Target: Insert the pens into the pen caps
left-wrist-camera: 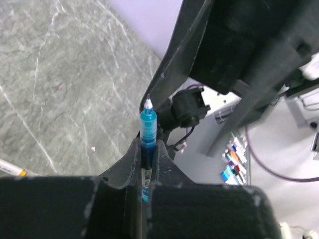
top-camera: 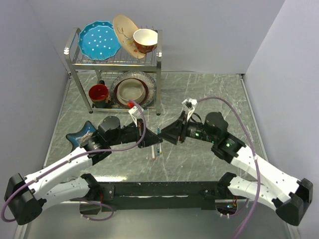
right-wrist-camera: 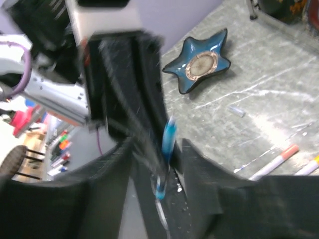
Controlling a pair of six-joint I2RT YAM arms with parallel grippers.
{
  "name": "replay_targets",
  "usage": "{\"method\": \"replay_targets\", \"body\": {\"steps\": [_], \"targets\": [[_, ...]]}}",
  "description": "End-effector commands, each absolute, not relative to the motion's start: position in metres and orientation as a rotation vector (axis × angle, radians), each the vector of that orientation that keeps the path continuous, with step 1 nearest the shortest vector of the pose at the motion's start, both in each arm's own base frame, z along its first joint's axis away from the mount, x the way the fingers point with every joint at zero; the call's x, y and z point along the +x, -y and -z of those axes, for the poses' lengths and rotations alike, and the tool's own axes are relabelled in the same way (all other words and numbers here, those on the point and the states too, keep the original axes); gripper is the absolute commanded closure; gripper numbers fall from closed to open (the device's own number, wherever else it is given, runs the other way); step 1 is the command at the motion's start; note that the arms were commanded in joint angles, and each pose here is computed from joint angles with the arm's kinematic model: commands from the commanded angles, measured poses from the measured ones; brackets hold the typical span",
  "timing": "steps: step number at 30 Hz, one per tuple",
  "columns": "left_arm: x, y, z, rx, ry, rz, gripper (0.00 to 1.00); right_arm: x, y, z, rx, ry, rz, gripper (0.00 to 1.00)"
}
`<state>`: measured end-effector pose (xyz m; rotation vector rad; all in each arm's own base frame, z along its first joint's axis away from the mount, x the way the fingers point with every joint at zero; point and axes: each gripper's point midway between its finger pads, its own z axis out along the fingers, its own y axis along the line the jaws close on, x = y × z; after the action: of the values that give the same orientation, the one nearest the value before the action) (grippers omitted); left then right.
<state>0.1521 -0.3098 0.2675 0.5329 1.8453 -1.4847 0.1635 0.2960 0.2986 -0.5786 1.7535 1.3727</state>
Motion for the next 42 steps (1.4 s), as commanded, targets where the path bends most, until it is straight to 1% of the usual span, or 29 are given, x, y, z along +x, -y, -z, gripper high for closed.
{"method": "replay_targets", "body": {"steps": [1, 5, 11, 15, 22, 23, 25, 27, 28, 29, 30, 31, 33, 34, 35, 37, 38, 39, 40, 42], "targets": [[0.154, 0.308, -0.296, 0.46, -1.745, 1.544, 0.99, 0.147, -0.283, -0.327, -0.638, -1.537, -1.367, 0.38], [0.157, 0.301, -0.309, 0.412, -1.713, 1.52, 0.99, 0.139, -0.279, -0.317, -0.675, -1.516, -1.363, 0.38], [0.158, 0.298, -0.325, 0.365, -1.659, 1.546, 0.99, 0.139, -0.284, -0.306, -0.703, -1.547, -1.371, 0.43], [0.162, 0.298, -0.323, 0.335, -1.658, 1.544, 0.99, 0.133, -0.297, -0.304, -0.72, -1.558, -1.422, 0.47], [0.166, 0.293, -0.323, 0.297, -1.64, 1.519, 0.99, 0.138, -0.313, -0.29, -0.715, -1.619, -1.411, 0.52], [0.167, 0.292, -0.323, 0.292, -1.636, 1.515, 0.99, 0.139, -0.314, -0.29, -0.707, -1.617, -1.41, 0.55], [0.167, 0.292, -0.323, 0.291, -1.629, 1.519, 0.99, 0.139, -0.316, -0.291, -0.705, -1.612, -1.42, 0.58], [0.169, 0.291, -0.323, 0.276, -1.63, 1.511, 0.97, 0.14, -0.319, -0.29, -0.698, -1.619, -1.417, 0.72], [0.17, 0.291, -0.322, 0.273, -1.636, 1.507, 0.94, 0.14, -0.32, -0.288, -0.698, -1.62, -1.419, 0.8], [0.171, 0.291, -0.322, 0.274, -1.637, 1.5, 0.92, 0.14, -0.32, -0.288, -0.692, -1.621, -1.42, 0.95], [0.173, 0.291, -0.323, 0.264, -1.634, 1.491, 0.88, 0.14, -0.32, -0.288, -0.683, -1.614, -1.431, 1.0], [0.173, 0.29, -0.321, 0.257, -1.647, 1.483, 0.71, 0.14, -0.321, -0.288, -0.677, -1.614, -1.435, 1.0], [0.18, 0.287, -0.321, 0.213, -1.662, 1.451, 0.42, 0.139, -0.319, -0.288, -0.667, -1.604, -1.444, 1.0], [0.183, 0.285, -0.321, 0.19, -1.67, 1.433, 0.24, 0.141, -0.318, -0.288, -0.651, -1.609, -1.433, 1.0], [0.186, 0.282, -0.311, 0.163, -1.724, 1.394, 0.19, 0.142, -0.316, -0.289, -0.642, -1.609, -1.425, 1.0], [0.201, 0.269, -0.314, 0.058, -1.731, 1.307, 0.11, 0.149, -0.309, -0.288, -0.581, -1.627, -1.373, 1.0], [0.208, 0.26, -0.299, -0.03, -1.799, 1.235, 0.1, 0.152, -0.305, -0.284, -0.562, -1.653, -1.346, 1.0], [0.213, 0.251, -0.3, -0.109, -1.812, 1.2, 0.08, 0.155, -0.299, -0.286, -0.527, -1.649, -1.322, 1.0], [0.227, 0.236, -0.295, -0.277, -1.816, 1.136, 0.07, 0.163, -0.293, -0.286, -0.473, -1.656, -1.28, 1.0], [0.231, 0.219, -0.281, -0.436, -1.844, 1.077, 0.07, 0.166, -0.283, -0.285, -0.425, -1.668, -1.243, 1.0]]}}
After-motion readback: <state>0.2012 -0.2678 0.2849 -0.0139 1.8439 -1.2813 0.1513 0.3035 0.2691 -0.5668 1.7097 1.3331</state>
